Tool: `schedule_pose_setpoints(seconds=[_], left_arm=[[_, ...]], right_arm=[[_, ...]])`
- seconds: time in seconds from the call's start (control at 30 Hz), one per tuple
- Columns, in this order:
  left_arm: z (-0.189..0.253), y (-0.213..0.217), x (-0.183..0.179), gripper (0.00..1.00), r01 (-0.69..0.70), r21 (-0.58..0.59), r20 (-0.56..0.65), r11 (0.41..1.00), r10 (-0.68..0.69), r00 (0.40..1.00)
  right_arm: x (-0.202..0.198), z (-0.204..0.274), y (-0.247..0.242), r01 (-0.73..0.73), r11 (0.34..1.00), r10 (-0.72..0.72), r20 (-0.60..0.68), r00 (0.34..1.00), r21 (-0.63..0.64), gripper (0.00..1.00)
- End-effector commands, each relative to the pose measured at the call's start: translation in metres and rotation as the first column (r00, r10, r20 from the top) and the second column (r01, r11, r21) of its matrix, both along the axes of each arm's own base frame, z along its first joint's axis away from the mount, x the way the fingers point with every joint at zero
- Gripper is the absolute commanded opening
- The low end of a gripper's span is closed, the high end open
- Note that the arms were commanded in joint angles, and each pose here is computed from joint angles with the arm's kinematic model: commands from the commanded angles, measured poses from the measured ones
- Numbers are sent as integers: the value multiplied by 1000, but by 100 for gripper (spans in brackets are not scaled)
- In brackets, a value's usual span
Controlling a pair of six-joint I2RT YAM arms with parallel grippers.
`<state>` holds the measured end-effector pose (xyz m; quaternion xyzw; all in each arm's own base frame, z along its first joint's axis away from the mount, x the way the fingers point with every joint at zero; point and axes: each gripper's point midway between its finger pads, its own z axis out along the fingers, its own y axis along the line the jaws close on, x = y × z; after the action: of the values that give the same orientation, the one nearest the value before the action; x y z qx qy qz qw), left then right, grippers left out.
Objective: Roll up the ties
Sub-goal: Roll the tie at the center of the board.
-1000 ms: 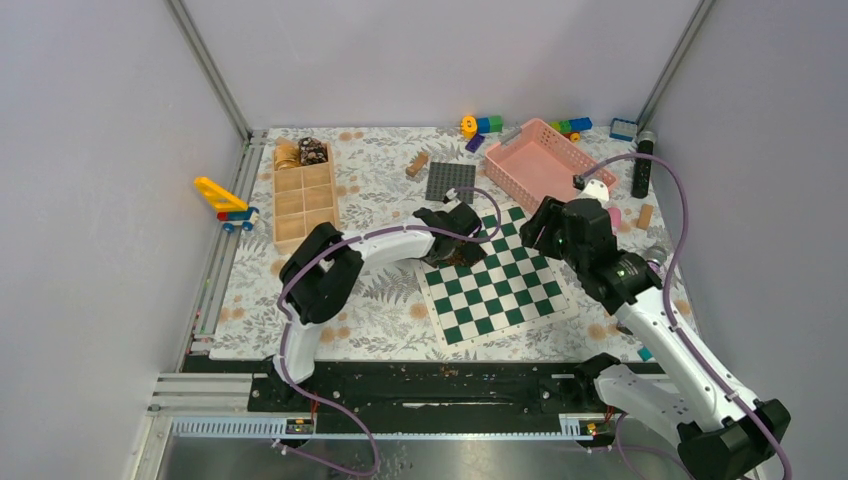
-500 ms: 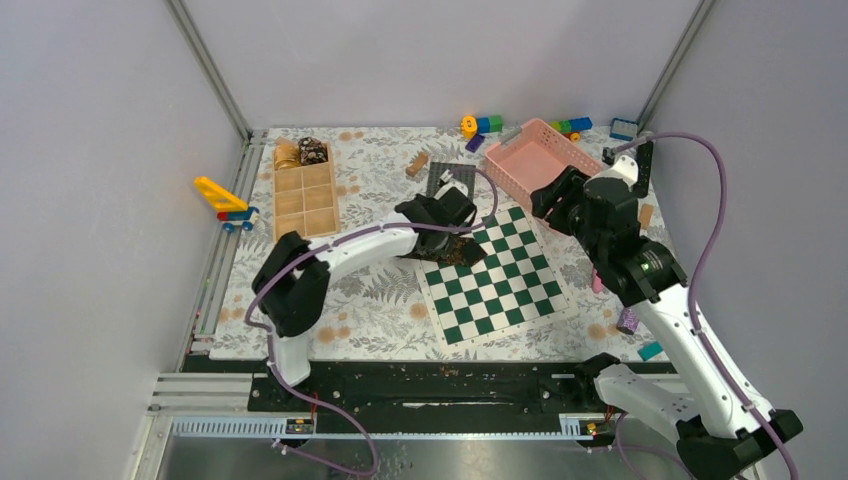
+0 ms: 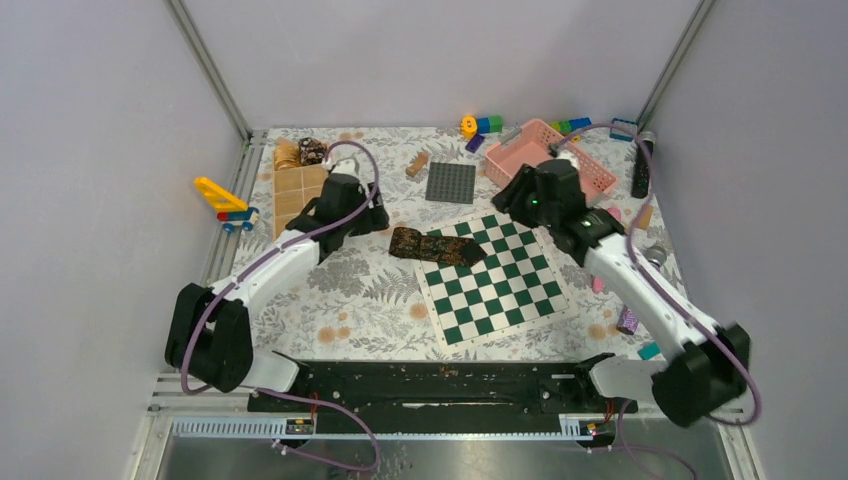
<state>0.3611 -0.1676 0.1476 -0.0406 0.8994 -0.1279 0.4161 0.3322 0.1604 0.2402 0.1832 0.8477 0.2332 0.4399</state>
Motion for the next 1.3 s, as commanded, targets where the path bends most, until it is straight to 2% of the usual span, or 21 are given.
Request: schedule_pose_setpoints(seconds=[0.0, 0.17, 0.37, 0.57, 0.7, 0.9, 1.13, 1.27], left_arm=[[12, -25, 9, 71, 97, -307, 81, 947, -75, 994], [2, -22, 14, 68, 103, -373, 109, 922, -67, 992], [-5, -19, 14, 58, 88, -409, 126, 908, -39, 991], [-20, -20, 15, 54, 82, -402, 98, 912, -46, 994], [-30, -19, 16, 53, 70, -404, 85, 912, -38, 996], [-39, -17, 15, 52, 61, -390, 71, 919, -36, 997], [-47, -16, 13, 55, 53, -381, 55, 923, -35, 998], [-51, -15, 12, 56, 51, -381, 50, 923, -35, 998]], right_arm=[[9, -32, 78, -281, 943, 298, -74, 952, 179, 49], [6, -71, 147, -449, 862, 487, -146, 861, 234, 43], [15, -115, 177, -431, 870, 480, -214, 851, 239, 36], [22, -126, 202, -483, 832, 540, -195, 819, 274, 36], [20, -134, 213, -513, 815, 570, -207, 795, 270, 37], [21, -150, 208, -487, 840, 538, -253, 804, 239, 38], [22, -165, 212, -485, 840, 539, -284, 793, 242, 45], [24, -170, 211, -475, 849, 527, -291, 799, 232, 44]])
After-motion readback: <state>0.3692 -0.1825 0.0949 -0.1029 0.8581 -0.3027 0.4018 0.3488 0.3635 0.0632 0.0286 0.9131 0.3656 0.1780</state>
